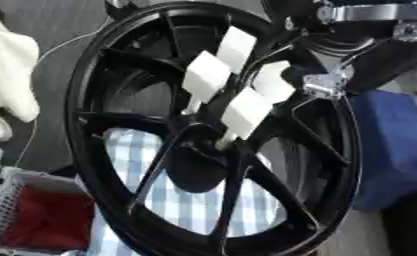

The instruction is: Pull the pin out of the wheel hub.

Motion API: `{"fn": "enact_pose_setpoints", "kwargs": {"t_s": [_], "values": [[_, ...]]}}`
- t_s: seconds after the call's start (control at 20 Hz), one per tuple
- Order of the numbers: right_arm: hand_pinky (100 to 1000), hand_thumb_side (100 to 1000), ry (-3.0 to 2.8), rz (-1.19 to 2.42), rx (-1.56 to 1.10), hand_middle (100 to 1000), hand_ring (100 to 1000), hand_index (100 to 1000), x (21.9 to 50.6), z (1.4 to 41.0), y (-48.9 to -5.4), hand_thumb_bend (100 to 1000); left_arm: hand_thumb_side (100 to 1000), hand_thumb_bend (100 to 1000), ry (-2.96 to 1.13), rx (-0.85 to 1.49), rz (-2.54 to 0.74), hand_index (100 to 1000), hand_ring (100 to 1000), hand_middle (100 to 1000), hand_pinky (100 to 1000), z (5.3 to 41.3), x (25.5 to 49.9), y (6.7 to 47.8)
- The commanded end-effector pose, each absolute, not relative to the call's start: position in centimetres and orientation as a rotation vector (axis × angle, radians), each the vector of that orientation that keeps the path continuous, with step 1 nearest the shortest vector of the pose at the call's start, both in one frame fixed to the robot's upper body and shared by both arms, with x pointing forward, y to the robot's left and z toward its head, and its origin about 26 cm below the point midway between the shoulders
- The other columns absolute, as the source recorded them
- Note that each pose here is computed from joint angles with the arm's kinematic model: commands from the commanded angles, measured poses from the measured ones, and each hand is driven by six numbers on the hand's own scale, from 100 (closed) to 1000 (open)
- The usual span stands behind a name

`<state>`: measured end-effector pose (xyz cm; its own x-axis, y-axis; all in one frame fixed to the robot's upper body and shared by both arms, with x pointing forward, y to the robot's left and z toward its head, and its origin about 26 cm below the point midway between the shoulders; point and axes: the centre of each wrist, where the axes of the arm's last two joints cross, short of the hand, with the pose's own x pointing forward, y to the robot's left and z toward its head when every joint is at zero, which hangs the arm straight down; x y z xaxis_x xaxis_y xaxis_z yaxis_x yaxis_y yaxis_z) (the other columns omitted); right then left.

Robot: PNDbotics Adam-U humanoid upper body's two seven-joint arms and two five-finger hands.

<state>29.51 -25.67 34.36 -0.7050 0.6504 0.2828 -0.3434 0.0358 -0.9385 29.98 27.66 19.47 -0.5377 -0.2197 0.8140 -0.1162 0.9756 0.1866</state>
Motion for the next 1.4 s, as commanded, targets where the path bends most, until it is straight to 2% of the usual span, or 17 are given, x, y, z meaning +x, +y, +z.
{"fn": "enact_pose_setpoints", "kwargs": {"t_s": [0.05, 0.15, 0.45, 0.55, 0.8, 0.85, 1.05, 1.2, 1.4], "values": [[930, 456, -1.578, 1.788, -0.358, 844, 979, 898, 29.3, 35.0, -26.0, 100, 808, 100, -2.175, 0.255, -0.157, 686, 687, 618, 439, 20.5, 29.7, 27.8], [929, 425, -1.565, 1.794, -0.368, 846, 979, 900, 29.5, 34.9, -26.2, 100, 809, 100, -2.175, 0.254, -0.158, 685, 688, 618, 439, 20.5, 29.7, 27.8], [927, 439, -1.536, 1.771, -0.406, 847, 977, 900, 30.2, 34.2, -26.7, 100, 811, 100, -2.175, 0.257, -0.152, 685, 687, 617, 438, 20.4, 29.7, 27.8], [927, 474, -1.524, 1.768, -0.418, 850, 977, 901, 30.4, 33.9, -26.7, 100, 811, 100, -2.175, 0.257, -0.15, 685, 687, 616, 438, 20.4, 29.7, 27.8], [927, 474, -1.512, 1.772, -0.437, 850, 977, 902, 30.5, 33.5, -26.7, 100, 811, 100, -2.177, 0.258, -0.148, 685, 687, 616, 438, 20.4, 29.7, 27.8], [924, 387, -1.512, 1.771, -0.44, 841, 969, 903, 30.6, 33.5, -26.7, 100, 814, 100, -2.176, 0.258, -0.148, 684, 688, 616, 437, 20.4, 29.7, 27.8], [920, 397, -1.531, 1.709, -0.476, 827, 962, 903, 31.1, 33.3, -27.0, 100, 814, 100, -2.181, 0.254, -0.151, 684, 688, 616, 437, 20.5, 29.7, 27.7], [909, 351, -1.526, 1.715, -0.488, 768, 930, 877, 31.2, 33.0, -26.9, 100, 816, 100, -2.18, 0.251, -0.151, 684, 688, 615, 437, 20.5, 29.7, 27.7], [846, 299, -1.534, 1.716, -0.482, 538, 756, 753, 31.3, 32.9, -26.8, 100, 815, 100, -2.179, 0.249, -0.148, 684, 689, 616, 437, 20.5, 29.7, 27.7]]}}
